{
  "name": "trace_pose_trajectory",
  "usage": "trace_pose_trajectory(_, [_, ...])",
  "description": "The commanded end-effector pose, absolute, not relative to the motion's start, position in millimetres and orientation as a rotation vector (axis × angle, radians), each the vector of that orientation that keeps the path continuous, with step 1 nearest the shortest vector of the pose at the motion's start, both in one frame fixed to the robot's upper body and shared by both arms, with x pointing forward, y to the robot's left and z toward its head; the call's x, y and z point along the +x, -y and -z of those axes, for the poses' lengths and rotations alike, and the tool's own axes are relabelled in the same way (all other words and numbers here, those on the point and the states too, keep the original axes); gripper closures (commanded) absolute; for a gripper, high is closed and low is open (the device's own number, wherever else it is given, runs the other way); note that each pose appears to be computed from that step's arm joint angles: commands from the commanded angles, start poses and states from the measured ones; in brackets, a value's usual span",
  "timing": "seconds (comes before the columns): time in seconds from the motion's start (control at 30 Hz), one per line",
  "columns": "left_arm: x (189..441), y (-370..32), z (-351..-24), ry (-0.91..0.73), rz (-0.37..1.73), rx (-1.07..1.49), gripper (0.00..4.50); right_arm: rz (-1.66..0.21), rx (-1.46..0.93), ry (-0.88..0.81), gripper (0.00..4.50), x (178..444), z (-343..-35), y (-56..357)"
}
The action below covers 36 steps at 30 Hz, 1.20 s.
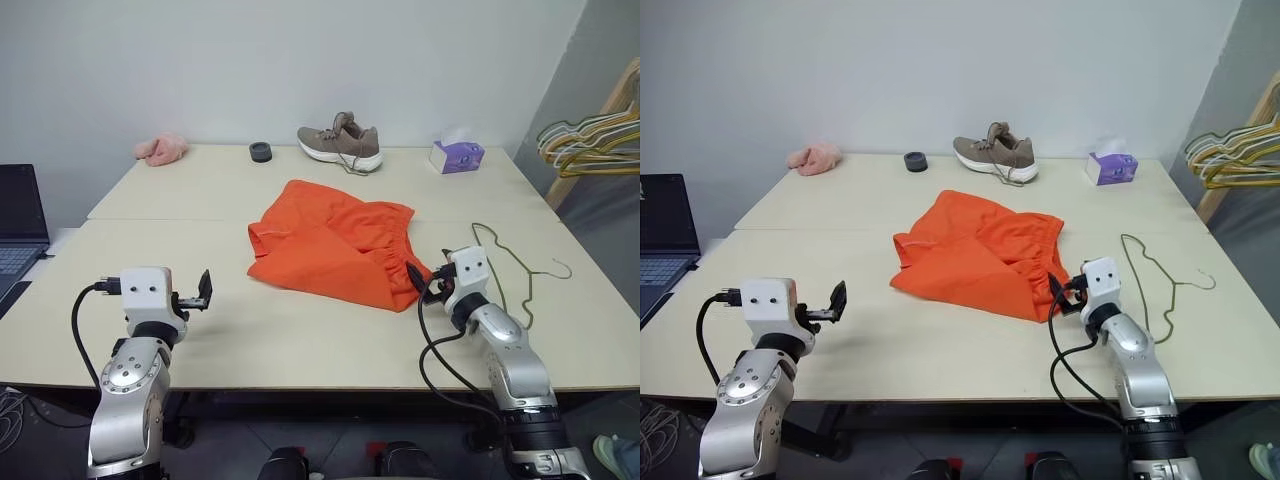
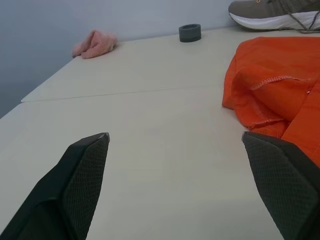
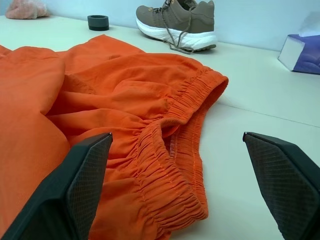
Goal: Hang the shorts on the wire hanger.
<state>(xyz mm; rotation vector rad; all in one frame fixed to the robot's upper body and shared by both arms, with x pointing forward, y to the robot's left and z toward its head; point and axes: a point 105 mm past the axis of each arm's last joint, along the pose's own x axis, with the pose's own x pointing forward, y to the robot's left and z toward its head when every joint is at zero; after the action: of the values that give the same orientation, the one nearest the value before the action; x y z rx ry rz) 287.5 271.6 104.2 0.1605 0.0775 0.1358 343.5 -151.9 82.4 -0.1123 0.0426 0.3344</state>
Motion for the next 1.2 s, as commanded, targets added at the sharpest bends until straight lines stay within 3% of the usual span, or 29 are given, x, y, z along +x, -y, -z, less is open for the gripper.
trace_pose_trajectory(0.03, [288.3,-270.2,-131.7,0.029,-0.126,0.182,0.0,-0.345,-0.112,0.029,0.04,345.5,-99.9,151.2])
trace_pose_trajectory(1.03, [289.2,-270.2,-120.9,-0.021,-0.141,0.162,0.0,-0.456,-0.13,0.023,0.04,340.9,-101.5,141.1])
trace_pose_trajectory(1.2, [291.0,-261.1,-117.3,-0.033,-0.059,0.152,0.0,-0.533,-0.165,0.003,0.04,337.3,-99.9,134.7])
